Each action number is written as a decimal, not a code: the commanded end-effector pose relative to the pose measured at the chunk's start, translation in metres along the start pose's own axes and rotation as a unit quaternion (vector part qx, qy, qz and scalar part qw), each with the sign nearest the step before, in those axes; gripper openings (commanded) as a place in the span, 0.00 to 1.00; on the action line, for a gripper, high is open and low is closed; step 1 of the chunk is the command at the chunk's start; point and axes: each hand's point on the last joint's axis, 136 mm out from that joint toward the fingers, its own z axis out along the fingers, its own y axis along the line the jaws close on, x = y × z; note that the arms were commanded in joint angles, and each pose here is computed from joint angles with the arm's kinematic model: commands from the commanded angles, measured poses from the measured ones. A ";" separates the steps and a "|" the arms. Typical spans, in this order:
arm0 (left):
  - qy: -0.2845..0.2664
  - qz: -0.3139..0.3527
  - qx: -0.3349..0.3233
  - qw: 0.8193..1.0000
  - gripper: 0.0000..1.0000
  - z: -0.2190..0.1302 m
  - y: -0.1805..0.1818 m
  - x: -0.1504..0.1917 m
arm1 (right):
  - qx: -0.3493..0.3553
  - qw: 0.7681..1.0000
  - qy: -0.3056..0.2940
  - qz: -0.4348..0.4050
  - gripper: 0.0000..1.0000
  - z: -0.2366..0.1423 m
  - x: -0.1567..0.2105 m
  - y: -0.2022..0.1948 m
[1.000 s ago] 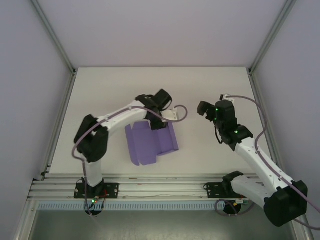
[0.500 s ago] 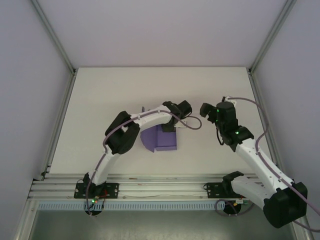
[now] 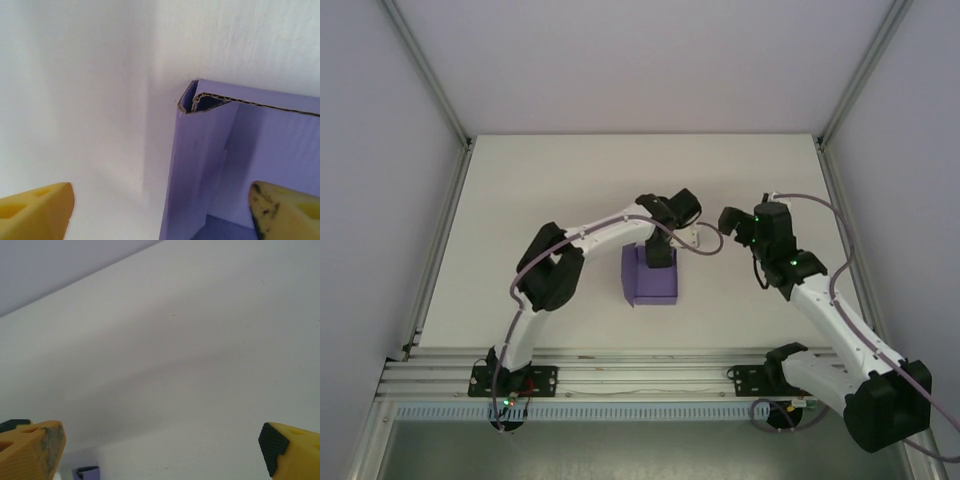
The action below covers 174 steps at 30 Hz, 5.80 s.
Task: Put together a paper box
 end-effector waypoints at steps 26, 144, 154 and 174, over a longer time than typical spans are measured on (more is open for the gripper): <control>-0.218 -0.695 -0.109 0.677 1.00 -0.091 0.091 0.214 | -0.328 0.727 0.322 -0.510 0.57 0.070 0.130 0.142; -0.526 -0.405 0.169 0.728 1.00 -0.195 0.081 0.058 | -0.249 0.917 -0.035 -0.309 0.00 0.053 0.055 0.272; -0.331 -0.643 -0.023 0.691 1.00 -0.107 0.113 0.171 | -0.183 0.952 -0.044 -0.241 0.03 0.023 0.018 0.225; -0.235 -0.724 -0.086 0.643 1.00 -0.077 0.082 0.265 | 0.083 0.962 0.211 -0.153 0.07 0.089 0.150 0.104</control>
